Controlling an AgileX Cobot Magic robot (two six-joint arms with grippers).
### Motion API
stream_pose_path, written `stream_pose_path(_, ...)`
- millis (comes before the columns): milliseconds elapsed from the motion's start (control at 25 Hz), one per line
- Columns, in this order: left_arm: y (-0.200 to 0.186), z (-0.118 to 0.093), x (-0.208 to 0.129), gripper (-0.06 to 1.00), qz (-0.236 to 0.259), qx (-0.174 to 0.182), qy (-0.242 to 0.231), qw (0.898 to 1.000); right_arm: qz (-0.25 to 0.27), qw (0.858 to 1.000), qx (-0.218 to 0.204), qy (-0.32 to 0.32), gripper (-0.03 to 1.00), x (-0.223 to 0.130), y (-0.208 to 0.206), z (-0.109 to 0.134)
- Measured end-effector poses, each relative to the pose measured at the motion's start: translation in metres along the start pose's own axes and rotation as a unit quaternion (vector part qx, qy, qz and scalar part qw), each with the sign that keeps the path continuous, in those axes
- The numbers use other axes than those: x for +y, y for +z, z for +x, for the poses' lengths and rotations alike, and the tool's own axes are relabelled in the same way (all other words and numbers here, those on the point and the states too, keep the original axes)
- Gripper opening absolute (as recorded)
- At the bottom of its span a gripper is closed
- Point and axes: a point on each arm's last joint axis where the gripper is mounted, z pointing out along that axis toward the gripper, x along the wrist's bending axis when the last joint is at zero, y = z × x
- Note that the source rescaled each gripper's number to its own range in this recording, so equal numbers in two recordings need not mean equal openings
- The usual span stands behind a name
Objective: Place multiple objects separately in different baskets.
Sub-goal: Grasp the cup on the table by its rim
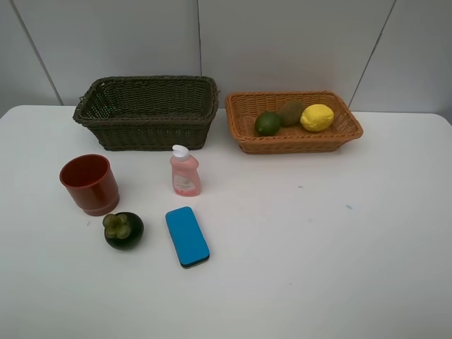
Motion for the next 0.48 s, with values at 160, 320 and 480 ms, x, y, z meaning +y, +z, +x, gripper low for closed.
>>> stream_pose_path(160,0.0000,0.0000,0.0000,1.00,0.000,0.000,0.000,1.000,0.000,1.000,0.000,0.000,0.87,0.0000,0.0000,0.0000)
stream_pose_path(320,0.0000,0.0000,0.0000,1.00,0.000,0.000,0.000,1.000,0.000,1.000,0.000,0.000,0.87,0.0000,0.0000,0.0000)
stream_pose_path(480,0.0000,0.0000,0.0000,1.00,0.000,0.000,0.000,1.000,0.000,1.000,0.000,0.000,0.87,0.0000,0.0000,0.0000)
